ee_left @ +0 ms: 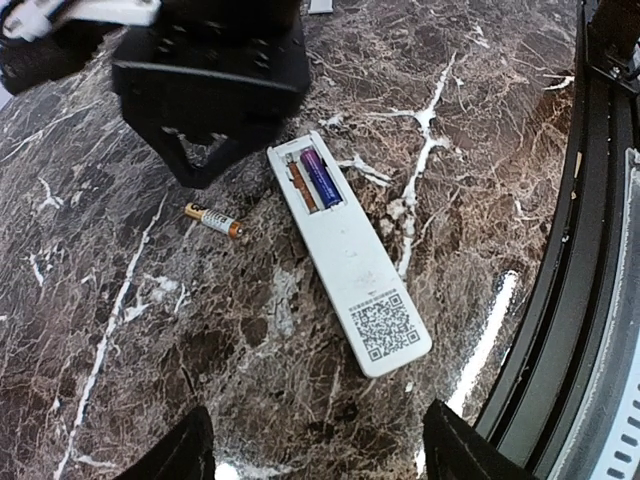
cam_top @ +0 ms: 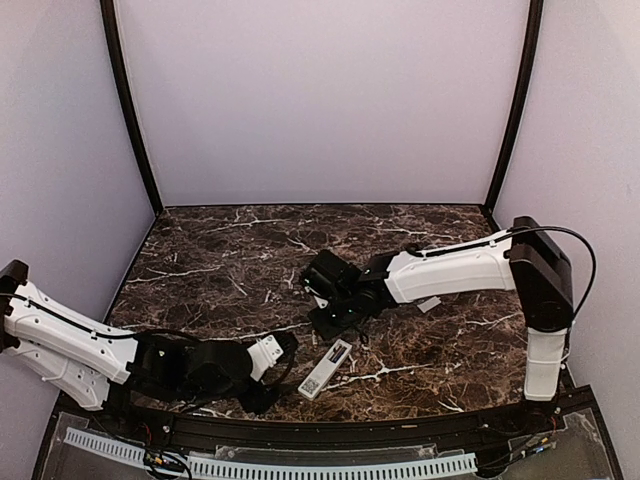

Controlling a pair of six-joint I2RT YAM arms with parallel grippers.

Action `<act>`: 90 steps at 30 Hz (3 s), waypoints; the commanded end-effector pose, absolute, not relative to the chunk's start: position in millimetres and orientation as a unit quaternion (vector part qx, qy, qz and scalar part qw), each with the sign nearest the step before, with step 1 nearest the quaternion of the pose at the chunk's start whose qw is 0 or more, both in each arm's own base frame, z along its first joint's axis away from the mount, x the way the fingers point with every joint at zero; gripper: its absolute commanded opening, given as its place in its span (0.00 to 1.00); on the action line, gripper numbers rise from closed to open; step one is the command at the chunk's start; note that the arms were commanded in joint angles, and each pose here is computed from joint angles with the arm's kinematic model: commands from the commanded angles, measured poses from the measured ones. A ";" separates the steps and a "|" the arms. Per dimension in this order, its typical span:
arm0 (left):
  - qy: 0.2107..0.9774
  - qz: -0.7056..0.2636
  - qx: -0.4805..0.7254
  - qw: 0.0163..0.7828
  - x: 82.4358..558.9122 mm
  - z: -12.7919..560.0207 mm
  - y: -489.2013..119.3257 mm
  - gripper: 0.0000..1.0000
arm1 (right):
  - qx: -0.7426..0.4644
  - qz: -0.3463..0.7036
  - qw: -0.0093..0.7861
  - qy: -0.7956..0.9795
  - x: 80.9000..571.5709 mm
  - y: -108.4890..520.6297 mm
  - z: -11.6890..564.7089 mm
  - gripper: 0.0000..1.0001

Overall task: Load the batteries into the remote control
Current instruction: Pick up the battery at the center of the board, then pick up the remote control without the battery cover from the center of the board.

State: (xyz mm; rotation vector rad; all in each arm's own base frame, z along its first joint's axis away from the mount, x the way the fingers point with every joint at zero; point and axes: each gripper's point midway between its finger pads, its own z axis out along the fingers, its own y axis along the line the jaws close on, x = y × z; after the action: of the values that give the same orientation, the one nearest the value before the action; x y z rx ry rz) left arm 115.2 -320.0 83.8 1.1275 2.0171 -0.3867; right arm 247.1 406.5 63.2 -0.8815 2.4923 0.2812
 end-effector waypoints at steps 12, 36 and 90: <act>0.818 -0.095 0.380 0.421 134.2 87.2 -278.5 0.82 | -0.318 0.127 0.169 0.924 224.1 430.4 28.1 0.48; 0.820 -0.084 0.394 0.408 132.3 78.8 -279.4 0.84 | -0.344 0.065 0.139 0.926 213.3 414.4 2.1 0.00; 0.803 -0.087 0.526 0.267 125.6 4.0 -362.8 0.33 | -0.279 0.130 0.290 0.906 265.4 306.3 127.7 0.00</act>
State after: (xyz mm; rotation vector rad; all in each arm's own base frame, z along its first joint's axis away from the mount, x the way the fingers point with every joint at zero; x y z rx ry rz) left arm 137.8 -382.9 21.1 1.3194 2.1114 -0.2873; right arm 261.7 313.9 117.2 -0.7557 2.4610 0.3429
